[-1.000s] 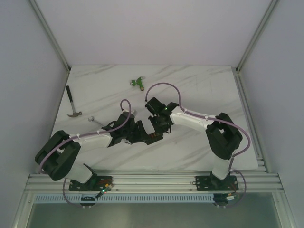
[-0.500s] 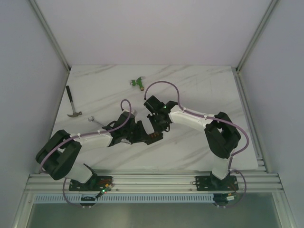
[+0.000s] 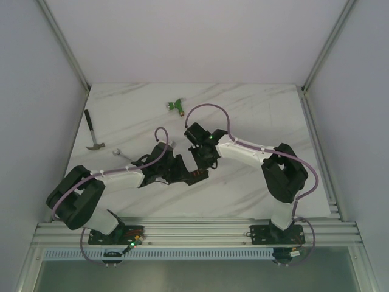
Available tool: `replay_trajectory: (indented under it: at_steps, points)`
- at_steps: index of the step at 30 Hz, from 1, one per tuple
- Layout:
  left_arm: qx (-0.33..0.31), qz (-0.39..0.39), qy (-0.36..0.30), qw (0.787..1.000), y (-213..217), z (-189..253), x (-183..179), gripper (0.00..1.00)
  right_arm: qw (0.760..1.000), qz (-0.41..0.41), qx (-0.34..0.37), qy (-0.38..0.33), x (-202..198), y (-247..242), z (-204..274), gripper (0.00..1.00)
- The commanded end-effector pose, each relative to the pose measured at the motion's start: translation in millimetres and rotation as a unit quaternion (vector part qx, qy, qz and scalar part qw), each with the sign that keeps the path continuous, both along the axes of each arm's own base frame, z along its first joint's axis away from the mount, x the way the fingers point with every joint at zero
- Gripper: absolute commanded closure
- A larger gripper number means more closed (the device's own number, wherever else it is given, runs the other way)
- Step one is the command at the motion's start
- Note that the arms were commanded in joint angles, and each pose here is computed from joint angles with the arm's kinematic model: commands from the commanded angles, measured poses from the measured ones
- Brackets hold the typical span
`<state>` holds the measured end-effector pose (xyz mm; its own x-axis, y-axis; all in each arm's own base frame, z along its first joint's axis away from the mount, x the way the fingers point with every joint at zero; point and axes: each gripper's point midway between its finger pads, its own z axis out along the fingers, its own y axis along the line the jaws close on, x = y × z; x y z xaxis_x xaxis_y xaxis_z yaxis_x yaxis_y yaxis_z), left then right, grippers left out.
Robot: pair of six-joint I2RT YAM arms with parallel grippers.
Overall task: Snap on the fuse box
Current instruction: Install the fuse at the fuse box base.
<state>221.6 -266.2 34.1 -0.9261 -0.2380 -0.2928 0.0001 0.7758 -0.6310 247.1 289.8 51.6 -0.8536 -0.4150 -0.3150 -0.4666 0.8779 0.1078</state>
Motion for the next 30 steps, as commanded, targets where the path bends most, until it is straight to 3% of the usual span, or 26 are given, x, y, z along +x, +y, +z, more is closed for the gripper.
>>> replay_trajectory:
  at_steps: [1,17,30]
  points:
    - [0.013,0.004,0.014,1.000,1,-8,-1,0.51,0.993,0.010,-0.097,0.061,-31,-43,-42,1.00]
    - [0.021,0.011,0.031,0.999,5,-17,-4,0.53,0.973,0.016,-0.202,0.106,-62,-105,-83,1.00]
    - [0.025,0.014,0.037,0.999,7,-21,-5,0.55,0.968,0.010,-0.231,0.099,-38,-117,-94,1.00]
